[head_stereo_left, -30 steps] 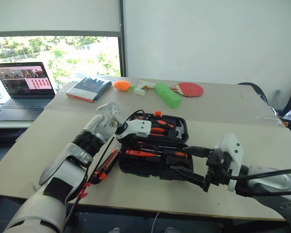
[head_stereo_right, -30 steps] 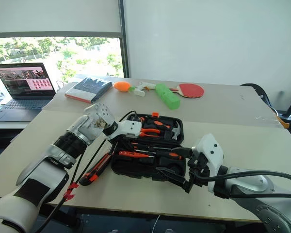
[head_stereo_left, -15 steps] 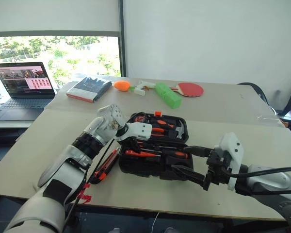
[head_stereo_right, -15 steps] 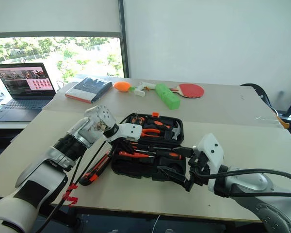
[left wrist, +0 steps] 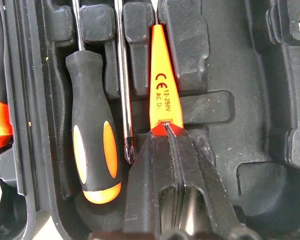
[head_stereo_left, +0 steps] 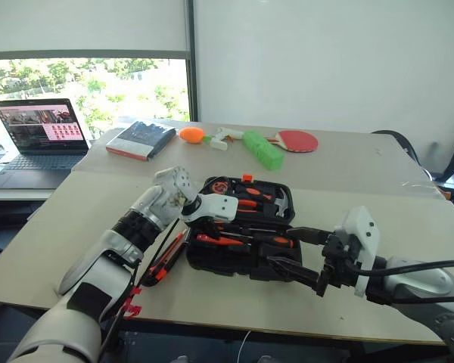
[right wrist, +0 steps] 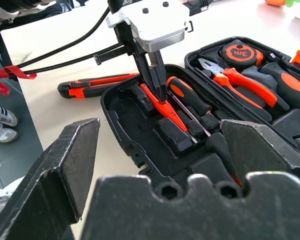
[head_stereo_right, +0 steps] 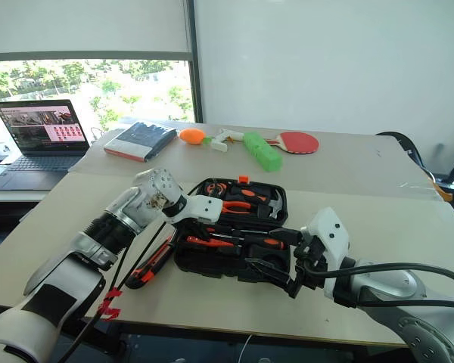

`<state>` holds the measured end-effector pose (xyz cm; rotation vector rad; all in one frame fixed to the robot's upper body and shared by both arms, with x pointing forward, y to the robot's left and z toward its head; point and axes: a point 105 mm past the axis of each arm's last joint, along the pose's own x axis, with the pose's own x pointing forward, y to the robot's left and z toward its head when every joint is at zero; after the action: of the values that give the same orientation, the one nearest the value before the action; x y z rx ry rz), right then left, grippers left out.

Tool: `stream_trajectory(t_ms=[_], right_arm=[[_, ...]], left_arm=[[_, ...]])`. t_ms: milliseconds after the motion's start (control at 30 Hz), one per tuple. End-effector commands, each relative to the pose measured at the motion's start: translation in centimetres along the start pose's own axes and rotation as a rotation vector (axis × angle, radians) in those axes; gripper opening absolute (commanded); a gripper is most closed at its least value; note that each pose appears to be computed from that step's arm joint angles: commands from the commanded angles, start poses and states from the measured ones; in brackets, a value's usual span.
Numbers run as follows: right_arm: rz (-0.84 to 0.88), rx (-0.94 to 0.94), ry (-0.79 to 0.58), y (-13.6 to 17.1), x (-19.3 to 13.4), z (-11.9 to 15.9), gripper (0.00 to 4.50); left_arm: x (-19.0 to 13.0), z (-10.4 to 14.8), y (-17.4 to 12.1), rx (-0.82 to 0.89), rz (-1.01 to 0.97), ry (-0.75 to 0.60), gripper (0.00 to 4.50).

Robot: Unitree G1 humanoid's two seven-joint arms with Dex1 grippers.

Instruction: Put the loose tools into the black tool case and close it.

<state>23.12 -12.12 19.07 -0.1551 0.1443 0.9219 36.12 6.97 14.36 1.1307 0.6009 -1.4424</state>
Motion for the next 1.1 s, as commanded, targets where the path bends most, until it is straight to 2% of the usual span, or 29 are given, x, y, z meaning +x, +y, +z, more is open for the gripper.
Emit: stream_trajectory(t_ms=[33,233,367,433,567,633,667,833,1000,1033,1100], right_arm=[[-0.010,-0.030,-0.043,-0.1,-0.2,1.1,4.50],[-0.012,-0.031,-0.046,-0.4,-0.1,1.2,4.50],[-0.010,-0.031,-0.047,-0.4,-0.1,1.3,4.50],[-0.004,-0.034,-0.049,-0.4,0.0,1.4,4.50],[0.008,-0.044,-0.054,-0.5,0.1,1.7,4.50],[0.023,-0.045,-0.064,-0.5,0.1,2.1,4.50],[0.028,-0.045,-0.067,-0.6,0.2,2.2,4.50],[0.069,-0.049,-0.063,-0.9,0.6,2.3,4.50],[0.110,-0.053,-0.061,-1.0,1.2,2.2,4.50],[0.117,-0.055,-0.061,-1.1,1.3,2.3,4.50],[0.128,-0.056,-0.059,-1.1,1.4,2.3,4.50]], left_arm=[[1.3,-1.3,-0.9,-0.018,-0.038,0.050,0.02],[1.8,-2.6,-1.5,-0.053,-0.052,0.077,0.02],[1.9,-2.5,-1.1,-0.077,-0.031,0.058,0.02],[1.5,-2.1,-0.4,-0.104,0.008,0.027,0.02],[-1.5,-1.1,1.0,-0.181,0.091,-0.078,0.02],[-4.8,-1.6,1.1,-0.267,0.134,-0.136,0.54],[-6.0,-1.8,0.9,-0.299,0.149,-0.156,0.65],[-12.1,-6.6,-1.4,-0.515,0.306,-0.144,2.50],[-13.6,-10.8,-5.1,-0.694,0.368,-0.060,4.23],[-13.5,-11.4,-5.9,-0.721,0.365,-0.043,4.46],[-13.1,-11.7,-6.9,-0.752,0.354,-0.026,4.46]])
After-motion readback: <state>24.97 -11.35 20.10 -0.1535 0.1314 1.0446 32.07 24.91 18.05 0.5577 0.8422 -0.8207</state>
